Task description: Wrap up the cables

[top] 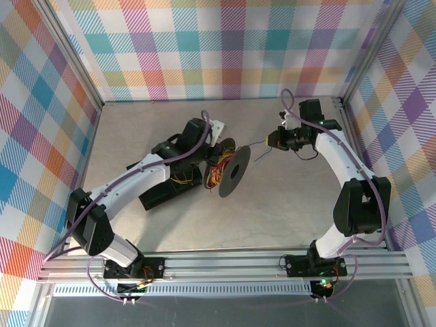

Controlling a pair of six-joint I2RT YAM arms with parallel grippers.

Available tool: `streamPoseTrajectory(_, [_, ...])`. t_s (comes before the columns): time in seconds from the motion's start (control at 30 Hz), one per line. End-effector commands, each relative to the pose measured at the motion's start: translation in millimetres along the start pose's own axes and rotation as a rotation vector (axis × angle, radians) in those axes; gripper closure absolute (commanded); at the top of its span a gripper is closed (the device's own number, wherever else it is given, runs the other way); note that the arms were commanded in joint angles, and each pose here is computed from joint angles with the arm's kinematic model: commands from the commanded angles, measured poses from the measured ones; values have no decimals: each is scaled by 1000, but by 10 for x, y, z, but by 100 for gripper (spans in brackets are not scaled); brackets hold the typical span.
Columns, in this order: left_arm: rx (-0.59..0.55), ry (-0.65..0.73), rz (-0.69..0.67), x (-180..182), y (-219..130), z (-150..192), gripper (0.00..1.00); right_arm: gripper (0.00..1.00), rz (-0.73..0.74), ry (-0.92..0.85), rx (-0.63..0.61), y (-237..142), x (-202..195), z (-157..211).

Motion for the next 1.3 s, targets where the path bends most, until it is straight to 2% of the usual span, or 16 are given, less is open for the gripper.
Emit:
streamPoseTrajectory(0.0, [-103,-162,179,150,-439,-221,100,100,81,20,-114,-123,-337,-122])
streamPoseTrajectory(0.33, [-233,-425,436,605,-637,-458,100,100,3,-33,-144,-65,-386,120])
streamPoseTrajectory(0.6, [-329,-613,587,854,-655,-662,100,100,-124,-215,-242,-18,-218,391])
streamPoseTrajectory(1.0, [-496,-920,664,1134,-550,-779,100,100,-299,-374,-368,123,159,838])
streamPoseTrajectory(1.27, [-541,-1001,518,1170,-442,-672,100,100,-480,-344,-366,228,520,1015])
Point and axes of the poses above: each hand's point on the last joint's axis, 136 mm out from that joint toward the fingers, its own y axis out along the fingers, its own x axis along the line the jaws close on, z = x × y, the point moved 7 cm from there along -y, back along the fingers, and after that the axes turned 7 degrees about y, right-handed, at the moved point
